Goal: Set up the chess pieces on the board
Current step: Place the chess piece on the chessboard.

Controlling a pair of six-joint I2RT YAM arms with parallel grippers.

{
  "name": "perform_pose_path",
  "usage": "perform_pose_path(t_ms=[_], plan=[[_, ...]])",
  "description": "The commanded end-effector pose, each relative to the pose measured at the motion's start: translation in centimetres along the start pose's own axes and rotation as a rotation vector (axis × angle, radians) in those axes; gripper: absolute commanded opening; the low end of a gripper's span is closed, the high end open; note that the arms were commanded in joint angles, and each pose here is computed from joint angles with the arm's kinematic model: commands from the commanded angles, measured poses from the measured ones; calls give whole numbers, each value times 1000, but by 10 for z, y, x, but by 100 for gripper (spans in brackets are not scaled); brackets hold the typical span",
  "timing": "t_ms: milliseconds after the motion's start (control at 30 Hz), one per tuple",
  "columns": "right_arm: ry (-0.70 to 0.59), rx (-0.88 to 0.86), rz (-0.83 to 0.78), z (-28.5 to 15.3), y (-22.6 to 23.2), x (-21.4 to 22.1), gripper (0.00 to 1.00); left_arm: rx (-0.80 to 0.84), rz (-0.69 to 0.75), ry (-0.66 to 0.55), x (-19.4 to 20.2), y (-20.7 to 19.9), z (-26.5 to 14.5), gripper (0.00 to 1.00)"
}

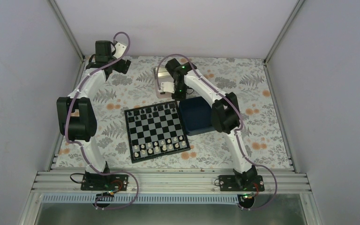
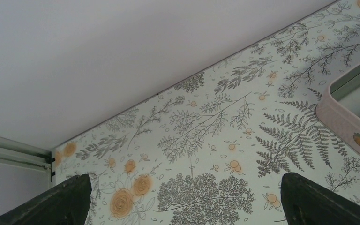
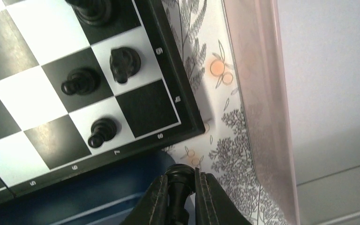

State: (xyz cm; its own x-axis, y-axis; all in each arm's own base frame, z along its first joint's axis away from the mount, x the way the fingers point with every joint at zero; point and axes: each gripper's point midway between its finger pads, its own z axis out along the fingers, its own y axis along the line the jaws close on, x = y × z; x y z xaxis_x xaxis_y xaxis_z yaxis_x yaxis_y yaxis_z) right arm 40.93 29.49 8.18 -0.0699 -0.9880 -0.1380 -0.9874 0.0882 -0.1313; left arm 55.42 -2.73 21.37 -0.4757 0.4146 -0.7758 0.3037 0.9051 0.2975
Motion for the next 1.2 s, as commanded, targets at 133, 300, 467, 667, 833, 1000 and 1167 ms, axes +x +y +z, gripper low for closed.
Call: perform_pose_path(t_ms=[133,300,467,667,833,1000,1167], plan=[[-64,-20,-62,10,6,-30,9,-28,-4,-71,-16,9,-16,100],[-59,-59,-71,26,17,-35,9,-21,-8,-67,-10,7,-17,100],[-67,-65,-84,29,20,-39,9,-24,-9,-66,-6,8,-19,100],[-47,-79,-84,38,23,-36,9,-19,-17,-62,-3,8,-17,100],[-34,-73,-78,41,22,-33,8,-16,-17,-62,-2,8,-16,100],[-26,-62,-72,41,19,-29,8,-20,-20,-61,-1,10,-17,100],[-21,-67,-67,42,19,-26,8,-16,-23,-59,-2,10,-16,100]])
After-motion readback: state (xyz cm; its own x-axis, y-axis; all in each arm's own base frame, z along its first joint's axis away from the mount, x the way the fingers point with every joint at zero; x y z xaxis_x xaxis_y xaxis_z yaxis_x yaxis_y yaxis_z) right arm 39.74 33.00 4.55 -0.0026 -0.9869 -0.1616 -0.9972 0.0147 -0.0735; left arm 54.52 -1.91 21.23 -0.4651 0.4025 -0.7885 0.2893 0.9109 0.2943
